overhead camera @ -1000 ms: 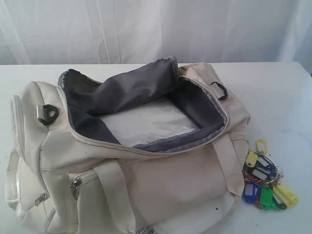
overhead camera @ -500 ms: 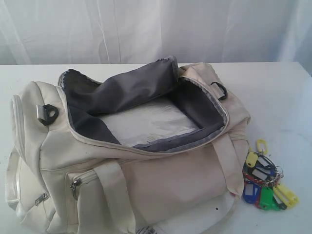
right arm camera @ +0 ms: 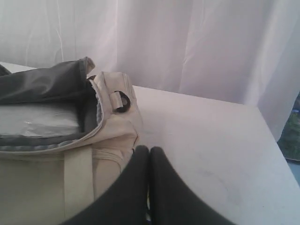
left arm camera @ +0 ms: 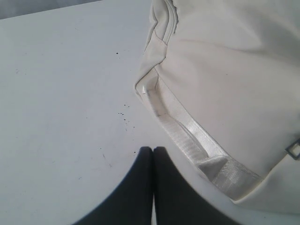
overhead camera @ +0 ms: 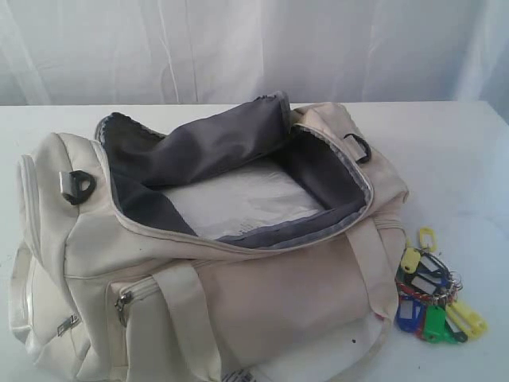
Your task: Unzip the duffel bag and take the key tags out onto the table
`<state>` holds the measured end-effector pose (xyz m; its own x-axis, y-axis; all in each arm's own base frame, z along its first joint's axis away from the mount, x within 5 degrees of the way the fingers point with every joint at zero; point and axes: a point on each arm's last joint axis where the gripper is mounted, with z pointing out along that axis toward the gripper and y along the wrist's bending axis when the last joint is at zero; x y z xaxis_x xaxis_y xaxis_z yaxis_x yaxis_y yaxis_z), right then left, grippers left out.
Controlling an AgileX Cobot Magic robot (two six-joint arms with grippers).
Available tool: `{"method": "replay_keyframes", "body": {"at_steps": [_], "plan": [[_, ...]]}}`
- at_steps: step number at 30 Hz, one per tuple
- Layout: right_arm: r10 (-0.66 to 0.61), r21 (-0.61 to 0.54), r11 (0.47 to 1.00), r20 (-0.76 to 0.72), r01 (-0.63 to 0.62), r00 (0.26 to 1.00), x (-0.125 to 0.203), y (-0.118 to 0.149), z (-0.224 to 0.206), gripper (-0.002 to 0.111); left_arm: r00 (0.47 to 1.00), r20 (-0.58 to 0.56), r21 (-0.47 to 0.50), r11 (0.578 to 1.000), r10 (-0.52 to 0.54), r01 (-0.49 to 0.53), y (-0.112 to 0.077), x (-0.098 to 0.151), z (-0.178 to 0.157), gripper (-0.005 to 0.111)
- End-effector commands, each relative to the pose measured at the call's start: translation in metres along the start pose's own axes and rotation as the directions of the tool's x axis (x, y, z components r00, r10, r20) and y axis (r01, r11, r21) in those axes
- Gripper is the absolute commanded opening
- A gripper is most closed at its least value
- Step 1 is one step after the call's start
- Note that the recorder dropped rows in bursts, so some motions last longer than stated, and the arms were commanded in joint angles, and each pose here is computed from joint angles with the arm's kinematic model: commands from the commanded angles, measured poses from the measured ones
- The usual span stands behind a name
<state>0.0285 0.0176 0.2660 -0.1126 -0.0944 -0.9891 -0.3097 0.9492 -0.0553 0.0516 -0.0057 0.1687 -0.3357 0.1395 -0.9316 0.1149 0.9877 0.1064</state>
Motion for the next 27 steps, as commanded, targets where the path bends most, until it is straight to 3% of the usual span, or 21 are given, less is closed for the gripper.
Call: {"method": "replay_keyframes", "body": {"at_steps": [1,9,21,23,25,27], "plan": [[0.014,0.024,1.000,-0.026,-0.014,1.000,0.026,-0.002,0.013,0.000,1.000,-0.002,0.005,1.000,-0.012,0.012,-0.001,0.002,0.001,0.000],[0.042,0.039,0.999,-0.142,-0.037,0.989,0.082,-0.002,0.032,0.000,1.000,-0.002,0.005,1.000,-0.012,0.012,-0.001,0.002,0.001,0.000],[0.040,0.060,0.998,-0.079,-0.035,0.996,0.077,-0.004,0.033,0.000,1.000,-0.002,0.005,1.000,-0.012,0.012,-0.001,0.002,0.001,0.000],[0.001,0.069,0.998,-0.085,0.005,0.996,0.077,-0.005,0.033,0.000,1.000,-0.002,0.005,1.000,-0.012,0.012,-0.001,0.002,0.001,0.000],[-0.170,0.105,0.978,-0.117,0.182,0.979,0.078,-0.010,0.032,0.000,1.000,-0.002,0.005,1.000,-0.012,0.012,-0.001,0.002,0.001,0.000],[-0.229,0.116,0.963,-0.130,0.244,0.965,0.078,-0.012,0.032,0.000,1.000,-0.002,0.005,1.000,-0.012,0.012,-0.001,0.002,0.001,0.000]]}}
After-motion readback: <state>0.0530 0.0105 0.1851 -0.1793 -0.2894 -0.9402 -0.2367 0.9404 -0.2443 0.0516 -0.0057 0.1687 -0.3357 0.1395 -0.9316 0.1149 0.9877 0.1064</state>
